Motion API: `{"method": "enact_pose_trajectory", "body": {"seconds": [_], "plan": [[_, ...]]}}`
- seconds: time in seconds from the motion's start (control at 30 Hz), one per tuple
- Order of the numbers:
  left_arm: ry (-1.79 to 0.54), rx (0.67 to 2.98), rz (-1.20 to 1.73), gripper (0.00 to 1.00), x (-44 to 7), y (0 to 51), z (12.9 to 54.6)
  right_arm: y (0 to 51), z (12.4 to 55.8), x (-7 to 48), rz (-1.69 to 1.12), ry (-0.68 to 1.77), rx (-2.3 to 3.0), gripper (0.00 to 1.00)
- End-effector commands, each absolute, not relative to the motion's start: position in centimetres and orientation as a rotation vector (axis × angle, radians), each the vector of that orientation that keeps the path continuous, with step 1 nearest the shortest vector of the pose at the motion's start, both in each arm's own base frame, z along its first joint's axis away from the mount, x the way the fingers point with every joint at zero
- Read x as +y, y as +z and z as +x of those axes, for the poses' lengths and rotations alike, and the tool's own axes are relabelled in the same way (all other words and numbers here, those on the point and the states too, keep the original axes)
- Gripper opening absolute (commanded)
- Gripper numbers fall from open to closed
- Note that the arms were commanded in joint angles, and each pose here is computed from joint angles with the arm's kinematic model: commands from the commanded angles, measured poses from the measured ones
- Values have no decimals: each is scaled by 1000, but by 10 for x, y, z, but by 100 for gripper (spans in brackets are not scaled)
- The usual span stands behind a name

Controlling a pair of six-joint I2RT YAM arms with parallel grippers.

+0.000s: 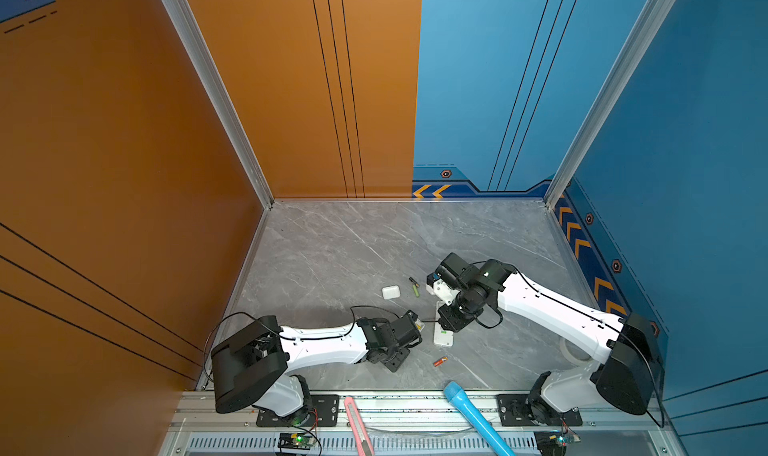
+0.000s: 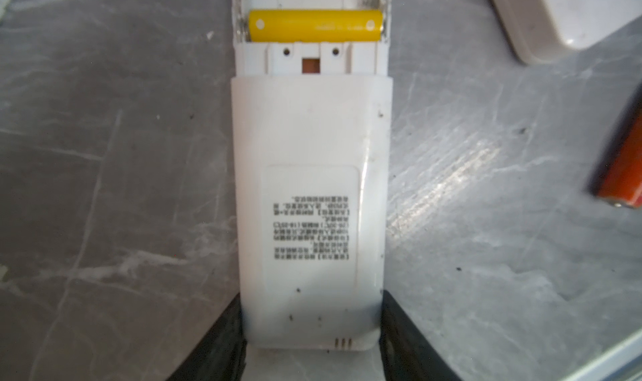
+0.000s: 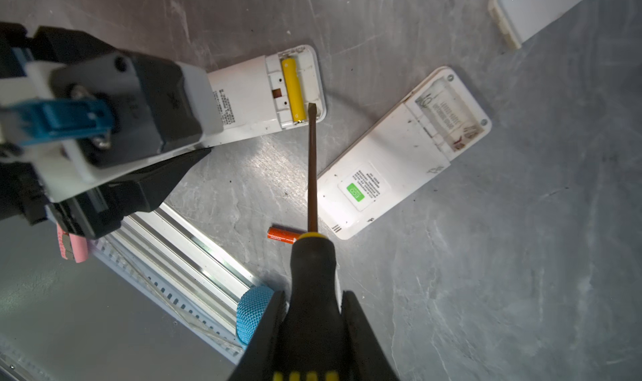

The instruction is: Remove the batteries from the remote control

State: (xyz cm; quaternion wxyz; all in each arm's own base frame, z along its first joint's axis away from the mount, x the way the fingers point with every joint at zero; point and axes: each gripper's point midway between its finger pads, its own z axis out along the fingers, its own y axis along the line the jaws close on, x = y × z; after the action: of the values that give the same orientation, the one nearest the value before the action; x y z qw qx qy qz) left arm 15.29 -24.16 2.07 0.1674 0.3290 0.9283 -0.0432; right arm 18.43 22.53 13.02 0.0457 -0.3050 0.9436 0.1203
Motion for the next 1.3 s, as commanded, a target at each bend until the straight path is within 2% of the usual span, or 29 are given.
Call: {"method": "enact_pose_trajectory", "body": {"seconds": [0.0,0.07,0.17,0.23,0.37,0.63,0.93,1.1,1.13,1.27], "plan": [[51,2652,943,61,-215,15,159,133,194,229,-935,384,2865,0],[49,2633,930,68,-215,23,161,138,199,235,-877,454,2843,0],[32,2608,898,70,-213,37,164,136,209,232,-789,466,2844,0],[18,2603,855,80,-210,41,165,130,207,236,-817,472,2870,0],[-2,2599,818,82,-202,43,163,112,204,240,-825,464,2910,0],[-92,2568,713,83,-197,52,164,108,220,259,-792,496,2876,0],[-78,2609,868,80,-217,19,158,106,221,249,-739,492,2890,0],[-106,2575,881,84,-227,22,162,104,214,244,-720,510,2906,0],[-101,2574,865,98,-225,24,163,104,215,243,-720,509,2905,0],[-84,2572,778,98,-213,38,164,103,224,250,-717,533,2904,0]]}}
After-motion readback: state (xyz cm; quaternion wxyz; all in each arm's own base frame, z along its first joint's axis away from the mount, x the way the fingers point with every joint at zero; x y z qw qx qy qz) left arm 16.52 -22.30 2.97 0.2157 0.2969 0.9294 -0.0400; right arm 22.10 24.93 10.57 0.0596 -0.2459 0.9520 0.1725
